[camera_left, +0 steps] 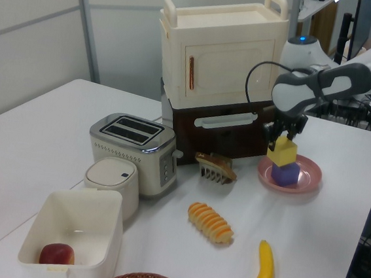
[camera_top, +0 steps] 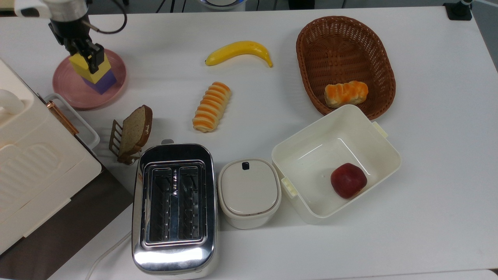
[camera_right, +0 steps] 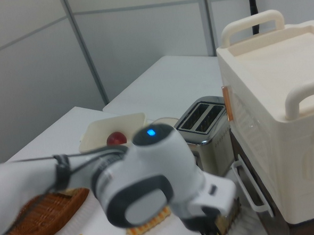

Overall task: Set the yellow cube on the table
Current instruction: 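Carry the yellow cube off the plate and lower it onto the table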

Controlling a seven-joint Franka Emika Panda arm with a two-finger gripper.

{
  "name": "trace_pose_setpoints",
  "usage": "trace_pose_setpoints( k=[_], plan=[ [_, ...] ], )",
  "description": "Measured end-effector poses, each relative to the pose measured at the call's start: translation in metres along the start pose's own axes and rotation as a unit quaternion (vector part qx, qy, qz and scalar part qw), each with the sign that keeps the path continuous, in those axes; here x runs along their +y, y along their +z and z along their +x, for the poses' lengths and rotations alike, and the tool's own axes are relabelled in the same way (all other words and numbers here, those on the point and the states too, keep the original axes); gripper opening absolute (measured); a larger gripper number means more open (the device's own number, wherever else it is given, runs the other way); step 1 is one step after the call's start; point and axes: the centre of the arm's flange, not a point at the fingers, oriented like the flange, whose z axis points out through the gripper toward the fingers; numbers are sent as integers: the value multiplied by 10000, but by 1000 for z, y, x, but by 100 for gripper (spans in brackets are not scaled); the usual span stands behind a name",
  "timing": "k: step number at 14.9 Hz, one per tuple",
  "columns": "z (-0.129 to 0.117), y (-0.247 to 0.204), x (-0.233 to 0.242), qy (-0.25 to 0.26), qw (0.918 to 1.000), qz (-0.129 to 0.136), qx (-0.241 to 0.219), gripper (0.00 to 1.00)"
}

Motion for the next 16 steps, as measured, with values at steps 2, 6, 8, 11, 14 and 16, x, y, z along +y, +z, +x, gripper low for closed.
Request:
trace_pose_setpoints(
  k=[2,6,8,11,14,16],
  plan=[
    [-8,-30,-26,-234,9997,58,22,57],
    [-36,-69,-110,-760,9969,185,14,56],
    [-47,-68,-140,-791,9966,216,-14,55],
    [-55,-60,-157,-847,9961,206,-104,55],
    [-54,-50,-156,-830,9962,174,-186,55],
    [-54,-48,-155,-822,9963,168,-202,56]
  ],
)
